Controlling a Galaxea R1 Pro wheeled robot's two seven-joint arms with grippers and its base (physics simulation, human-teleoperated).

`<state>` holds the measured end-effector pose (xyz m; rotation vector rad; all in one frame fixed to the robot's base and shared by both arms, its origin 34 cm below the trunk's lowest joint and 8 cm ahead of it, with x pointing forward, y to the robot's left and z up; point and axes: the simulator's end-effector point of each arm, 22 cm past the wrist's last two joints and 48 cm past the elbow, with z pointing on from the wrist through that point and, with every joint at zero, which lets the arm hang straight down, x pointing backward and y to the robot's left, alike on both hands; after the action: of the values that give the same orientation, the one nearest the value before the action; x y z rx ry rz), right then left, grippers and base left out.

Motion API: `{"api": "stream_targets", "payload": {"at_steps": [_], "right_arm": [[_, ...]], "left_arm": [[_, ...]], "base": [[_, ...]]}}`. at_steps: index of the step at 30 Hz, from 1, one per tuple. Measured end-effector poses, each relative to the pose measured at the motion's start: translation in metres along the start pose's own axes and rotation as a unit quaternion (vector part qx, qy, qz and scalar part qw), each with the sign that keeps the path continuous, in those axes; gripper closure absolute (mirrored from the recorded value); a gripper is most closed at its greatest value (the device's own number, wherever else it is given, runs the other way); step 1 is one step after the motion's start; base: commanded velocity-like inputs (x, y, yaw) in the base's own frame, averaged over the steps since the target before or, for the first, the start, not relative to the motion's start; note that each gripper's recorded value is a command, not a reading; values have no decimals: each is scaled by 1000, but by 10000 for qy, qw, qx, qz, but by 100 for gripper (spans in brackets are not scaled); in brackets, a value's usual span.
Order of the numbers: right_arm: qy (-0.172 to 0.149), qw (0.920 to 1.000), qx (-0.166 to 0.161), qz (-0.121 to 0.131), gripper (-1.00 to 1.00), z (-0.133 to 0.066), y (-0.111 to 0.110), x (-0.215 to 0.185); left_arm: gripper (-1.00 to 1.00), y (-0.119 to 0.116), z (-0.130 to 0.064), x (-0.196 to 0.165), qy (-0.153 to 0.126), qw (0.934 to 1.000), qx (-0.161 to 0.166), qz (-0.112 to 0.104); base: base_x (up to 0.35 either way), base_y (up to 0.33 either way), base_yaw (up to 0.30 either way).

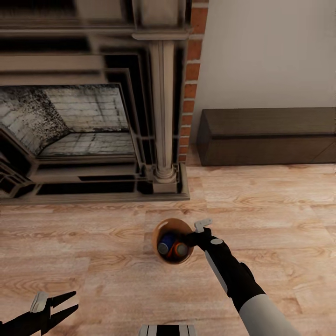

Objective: Put the three can of soda from the living room inside the tash can in the kitchen.

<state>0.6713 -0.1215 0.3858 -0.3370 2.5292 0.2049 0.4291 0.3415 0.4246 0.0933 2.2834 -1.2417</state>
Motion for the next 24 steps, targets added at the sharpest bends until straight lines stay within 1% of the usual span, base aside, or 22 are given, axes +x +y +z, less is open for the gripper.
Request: {"api": "stream_targets", "payload": {"at_steps": [24], "right_arm": [[-176, 9998, 36, -39, -100, -48, 0, -54]], "left_arm": [[-100, -41, -19, -44, -107, 9998, 35, 155]], "base": [[0, 0, 0]]}}
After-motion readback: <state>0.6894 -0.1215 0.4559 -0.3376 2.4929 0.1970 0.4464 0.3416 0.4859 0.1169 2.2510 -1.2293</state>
